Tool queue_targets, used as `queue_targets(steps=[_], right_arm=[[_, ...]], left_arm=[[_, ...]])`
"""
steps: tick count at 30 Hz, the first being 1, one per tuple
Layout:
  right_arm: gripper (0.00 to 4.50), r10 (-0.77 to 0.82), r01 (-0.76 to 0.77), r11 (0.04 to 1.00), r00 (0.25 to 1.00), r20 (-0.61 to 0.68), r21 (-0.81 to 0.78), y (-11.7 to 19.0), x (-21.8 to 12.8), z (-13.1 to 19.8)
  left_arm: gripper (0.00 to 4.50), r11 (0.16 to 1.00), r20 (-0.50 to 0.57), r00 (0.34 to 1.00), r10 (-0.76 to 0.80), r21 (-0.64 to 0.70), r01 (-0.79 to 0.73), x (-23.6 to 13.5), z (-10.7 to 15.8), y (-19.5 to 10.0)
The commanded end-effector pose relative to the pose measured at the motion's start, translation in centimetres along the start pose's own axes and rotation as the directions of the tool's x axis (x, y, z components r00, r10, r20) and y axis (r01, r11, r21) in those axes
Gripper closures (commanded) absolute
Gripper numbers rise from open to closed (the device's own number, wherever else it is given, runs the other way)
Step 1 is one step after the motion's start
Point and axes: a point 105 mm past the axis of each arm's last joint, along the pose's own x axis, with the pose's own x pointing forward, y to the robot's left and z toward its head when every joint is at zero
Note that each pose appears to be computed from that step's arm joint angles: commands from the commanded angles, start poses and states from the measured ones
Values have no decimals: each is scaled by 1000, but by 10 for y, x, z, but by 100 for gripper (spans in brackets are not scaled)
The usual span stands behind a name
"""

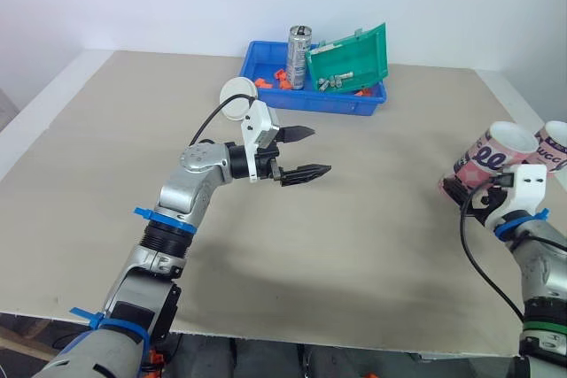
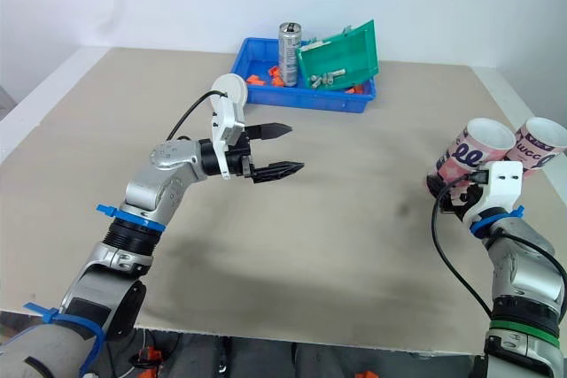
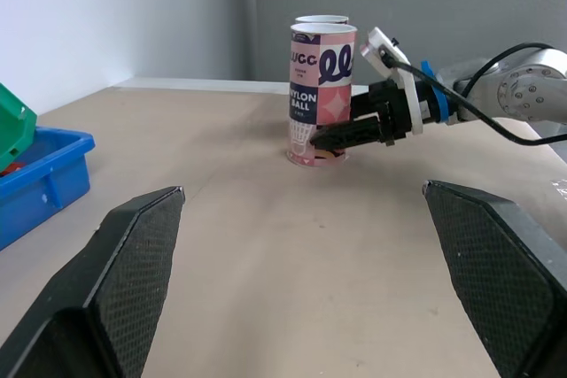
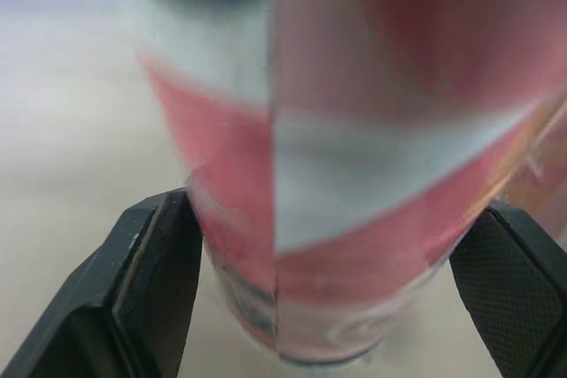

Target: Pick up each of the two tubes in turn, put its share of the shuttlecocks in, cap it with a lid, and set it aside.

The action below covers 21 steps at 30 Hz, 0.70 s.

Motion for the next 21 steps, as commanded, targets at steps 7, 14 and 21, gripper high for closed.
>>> queue_targets(steps=[7, 14, 21], right_arm=[[9, 92, -99, 989, 994, -65, -108, -11, -29, 10], [9, 238, -245, 966, 968, -85, -87, 4, -54, 18], [9, 639, -636, 765, 769, -5, -103, 113, -70, 35]], left_arm=[[0, 999, 9, 999, 43, 25, -43, -25, 15, 8], [0, 996, -44, 995, 88, -27, -89, -60, 9, 1], [0, 946, -144, 947, 286, -114, -303, -121, -14, -2]])
